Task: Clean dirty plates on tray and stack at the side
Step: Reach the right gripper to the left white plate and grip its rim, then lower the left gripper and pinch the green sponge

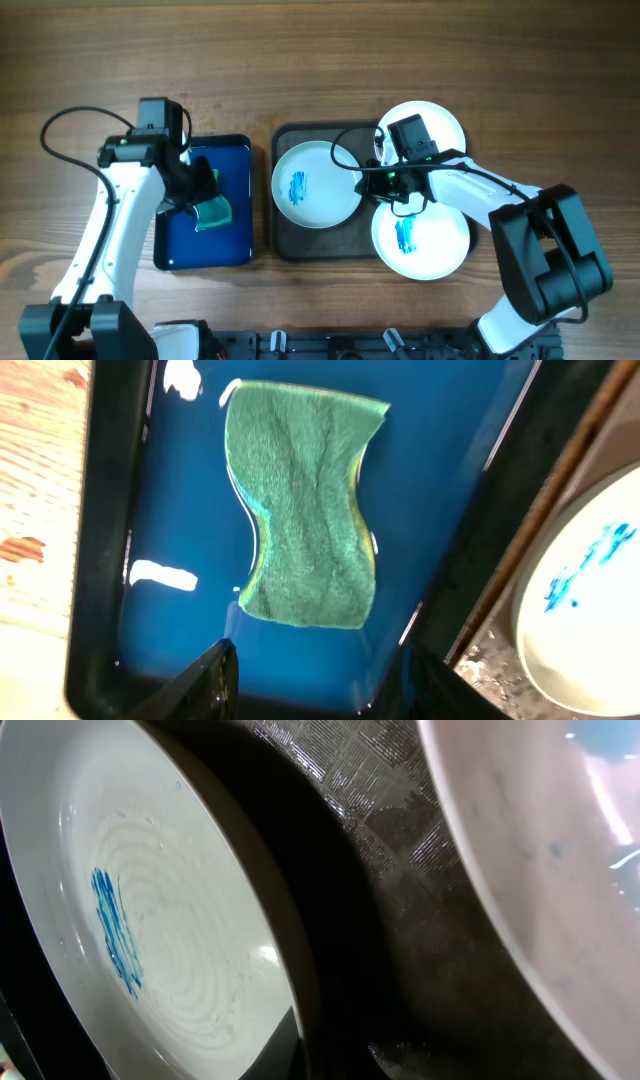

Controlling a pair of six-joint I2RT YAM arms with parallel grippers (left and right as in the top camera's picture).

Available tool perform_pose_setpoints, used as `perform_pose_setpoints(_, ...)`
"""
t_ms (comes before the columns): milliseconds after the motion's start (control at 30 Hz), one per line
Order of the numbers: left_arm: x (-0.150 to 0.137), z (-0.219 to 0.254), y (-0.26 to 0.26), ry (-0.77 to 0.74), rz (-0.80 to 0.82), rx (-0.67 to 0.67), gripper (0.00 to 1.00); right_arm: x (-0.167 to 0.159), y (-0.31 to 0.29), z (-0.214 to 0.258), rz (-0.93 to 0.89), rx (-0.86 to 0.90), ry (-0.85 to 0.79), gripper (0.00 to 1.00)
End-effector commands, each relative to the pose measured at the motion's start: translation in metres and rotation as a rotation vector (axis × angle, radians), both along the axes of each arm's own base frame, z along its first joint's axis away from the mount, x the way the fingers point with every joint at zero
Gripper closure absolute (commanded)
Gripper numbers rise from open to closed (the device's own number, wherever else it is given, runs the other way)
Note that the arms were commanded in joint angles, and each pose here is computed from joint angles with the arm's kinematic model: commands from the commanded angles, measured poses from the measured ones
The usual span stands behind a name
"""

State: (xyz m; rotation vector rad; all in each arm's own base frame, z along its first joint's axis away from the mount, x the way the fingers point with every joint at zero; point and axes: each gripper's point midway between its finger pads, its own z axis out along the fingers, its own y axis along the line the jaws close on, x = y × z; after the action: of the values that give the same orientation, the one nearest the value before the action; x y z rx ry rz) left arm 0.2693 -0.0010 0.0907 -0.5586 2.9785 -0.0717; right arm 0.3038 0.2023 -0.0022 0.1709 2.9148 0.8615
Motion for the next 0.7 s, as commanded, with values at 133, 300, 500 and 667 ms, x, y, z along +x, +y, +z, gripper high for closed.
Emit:
perform_pose_setpoints(133,-0.006,-0.031,-0.006,0.03,-0.012,-0.031,0.39,-0.015,-0.016,-0.031,-0.017,-0.102,0.067,0.9)
perform_pose_setpoints(300,0.007,-0.05,-0.007,0.032,0.002,-0.037,0.45,-0.015,-0.016,-0.031,-0.017,-0.101,0.064,0.9)
perform_pose_setpoints(500,0.013,-0.074,-0.007,0.075,0.003,-0.037,0.48,-0.014,-0.016,-0.03,-0.017,-0.101,0.063,0.9)
perform_pose_setpoints(667,0.014,-0.077,-0.006,0.076,0.003,-0.032,0.4,-0.013,-0.016,-0.03,-0.016,-0.099,0.057,0.89)
